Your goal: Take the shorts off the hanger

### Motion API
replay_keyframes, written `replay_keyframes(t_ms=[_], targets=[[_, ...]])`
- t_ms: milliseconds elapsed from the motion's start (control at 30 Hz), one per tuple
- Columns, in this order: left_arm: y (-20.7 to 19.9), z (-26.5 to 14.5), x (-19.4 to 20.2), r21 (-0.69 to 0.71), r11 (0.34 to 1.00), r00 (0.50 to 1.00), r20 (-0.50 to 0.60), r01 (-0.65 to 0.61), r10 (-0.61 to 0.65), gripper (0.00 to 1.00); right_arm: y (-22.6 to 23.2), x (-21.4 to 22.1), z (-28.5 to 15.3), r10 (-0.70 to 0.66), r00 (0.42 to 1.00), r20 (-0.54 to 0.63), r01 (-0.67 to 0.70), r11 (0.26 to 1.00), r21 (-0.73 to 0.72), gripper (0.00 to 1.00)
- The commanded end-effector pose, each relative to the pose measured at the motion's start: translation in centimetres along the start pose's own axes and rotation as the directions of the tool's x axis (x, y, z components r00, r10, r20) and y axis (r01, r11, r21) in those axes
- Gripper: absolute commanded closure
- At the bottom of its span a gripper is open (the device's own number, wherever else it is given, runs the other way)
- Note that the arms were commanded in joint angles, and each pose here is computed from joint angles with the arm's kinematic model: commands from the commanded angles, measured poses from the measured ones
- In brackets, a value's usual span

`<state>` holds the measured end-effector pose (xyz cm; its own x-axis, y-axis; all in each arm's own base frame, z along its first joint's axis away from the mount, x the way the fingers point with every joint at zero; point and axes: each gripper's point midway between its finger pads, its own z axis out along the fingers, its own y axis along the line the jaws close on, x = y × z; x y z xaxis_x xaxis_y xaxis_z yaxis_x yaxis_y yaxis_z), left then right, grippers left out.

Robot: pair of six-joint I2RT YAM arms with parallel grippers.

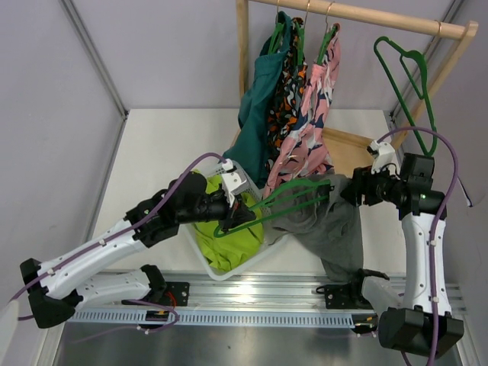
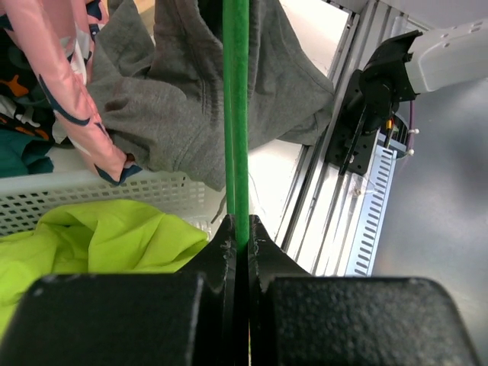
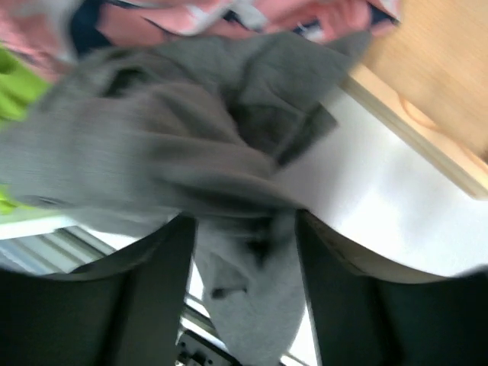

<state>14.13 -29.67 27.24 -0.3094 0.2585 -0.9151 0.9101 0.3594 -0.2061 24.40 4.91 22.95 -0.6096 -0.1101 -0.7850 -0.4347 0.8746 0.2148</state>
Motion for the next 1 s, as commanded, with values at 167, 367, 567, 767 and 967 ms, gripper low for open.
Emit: replay_keyframes(t_ms=[167,367,567,767,967], targets=[[-1.6,-3.6,-6.4,0.028,0.997,0.972,0.225,-0.074,0.066,1.00,-3.9,0.0,0.8,-0.071,0.997,-0.012,0.072,0.993,0.093,0.91],[-0.3,-4.4,-5.2,-0.037,0.996,0.983,0.161,-0.087,0.092,1.00,-6.5,-0.7,-0.4,-0.133,0.991,-0.018,0.134,0.965,0.224,1.00],[0.4,-6.8,-5.3,-0.100,0.973,0.966,0.134,-0.209,0.221,1.00,-9.2,1.9,-1.2,-0.115,0.988,-0.099,0.139,0.948,0.285,1.00],[0.1,-8.0,-5.9,-0.107,0.953,0.945,0.140,-0.283,0.296,1.00,-3.0,5.4,-1.0,-0.322,0.936,-0.143,0.312,0.946,-0.086,0.92],[0.6,-5.8,-4.8,-0.065,0.955,0.954,0.058,-0.289,0.293,1.00,1.4,4.1,-2.9,-0.502,0.865,-0.008,0.483,0.837,-0.259,0.47]])
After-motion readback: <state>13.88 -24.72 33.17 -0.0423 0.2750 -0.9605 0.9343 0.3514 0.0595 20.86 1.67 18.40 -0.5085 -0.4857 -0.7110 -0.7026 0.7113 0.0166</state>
